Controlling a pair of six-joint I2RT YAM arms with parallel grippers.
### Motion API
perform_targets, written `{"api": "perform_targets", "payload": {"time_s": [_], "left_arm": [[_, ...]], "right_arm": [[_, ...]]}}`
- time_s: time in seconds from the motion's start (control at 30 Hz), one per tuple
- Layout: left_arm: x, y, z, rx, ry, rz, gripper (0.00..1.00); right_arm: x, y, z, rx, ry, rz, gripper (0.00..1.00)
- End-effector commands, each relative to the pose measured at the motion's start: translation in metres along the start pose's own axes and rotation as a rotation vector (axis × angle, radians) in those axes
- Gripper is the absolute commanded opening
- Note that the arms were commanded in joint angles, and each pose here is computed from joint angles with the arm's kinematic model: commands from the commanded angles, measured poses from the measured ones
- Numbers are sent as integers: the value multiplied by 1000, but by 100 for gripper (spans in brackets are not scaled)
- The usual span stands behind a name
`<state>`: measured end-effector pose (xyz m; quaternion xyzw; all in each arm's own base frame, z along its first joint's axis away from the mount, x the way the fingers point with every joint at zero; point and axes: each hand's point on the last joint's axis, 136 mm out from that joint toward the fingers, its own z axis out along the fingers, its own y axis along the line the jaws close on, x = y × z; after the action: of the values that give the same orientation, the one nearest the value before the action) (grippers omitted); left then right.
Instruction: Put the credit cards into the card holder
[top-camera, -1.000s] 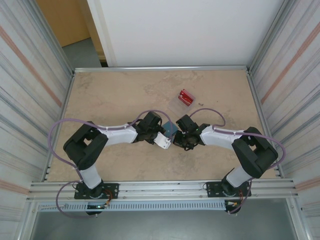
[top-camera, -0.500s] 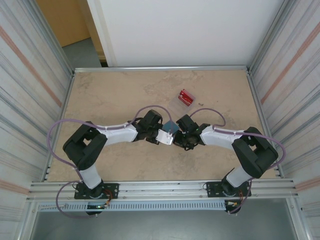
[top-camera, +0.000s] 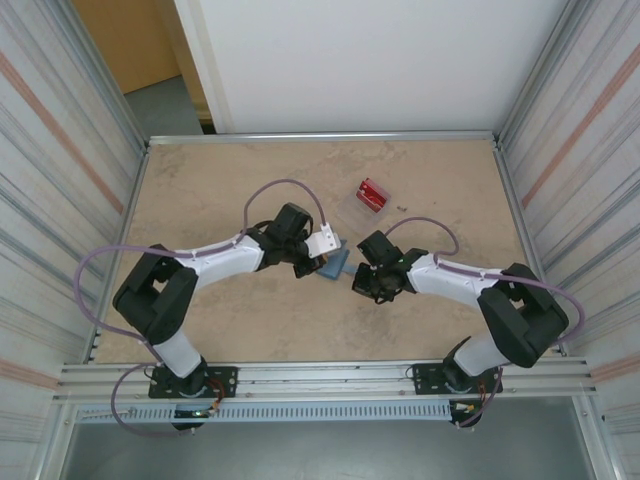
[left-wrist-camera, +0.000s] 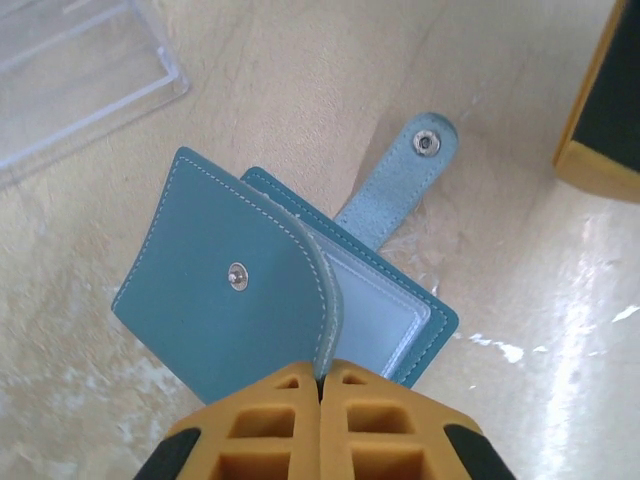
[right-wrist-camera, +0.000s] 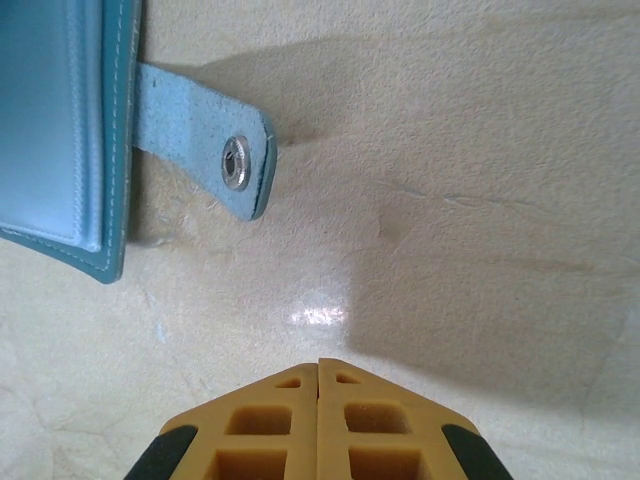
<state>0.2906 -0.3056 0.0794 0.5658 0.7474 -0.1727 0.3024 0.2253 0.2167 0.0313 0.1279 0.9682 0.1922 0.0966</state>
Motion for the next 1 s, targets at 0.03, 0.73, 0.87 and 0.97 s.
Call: {"api": "perform_targets", "payload": {"time_s": [0.03, 0.73, 0.87, 0.97], "left_arm": [[-10, -2, -21, 65, -62, -270, 0], [35, 28, -31, 190, -280, -934, 0], [39, 27, -30, 189, -278, -961, 0], [38, 27, -32, 191, -291, -962, 0]], "right_arm": [[1, -15, -9, 43, -19, 4, 3], [-13, 51, -56, -51, -110, -71, 7], [-19, 64, -44, -50, -87, -78, 6], [-22, 76, -38, -52, -70, -96, 7]]}}
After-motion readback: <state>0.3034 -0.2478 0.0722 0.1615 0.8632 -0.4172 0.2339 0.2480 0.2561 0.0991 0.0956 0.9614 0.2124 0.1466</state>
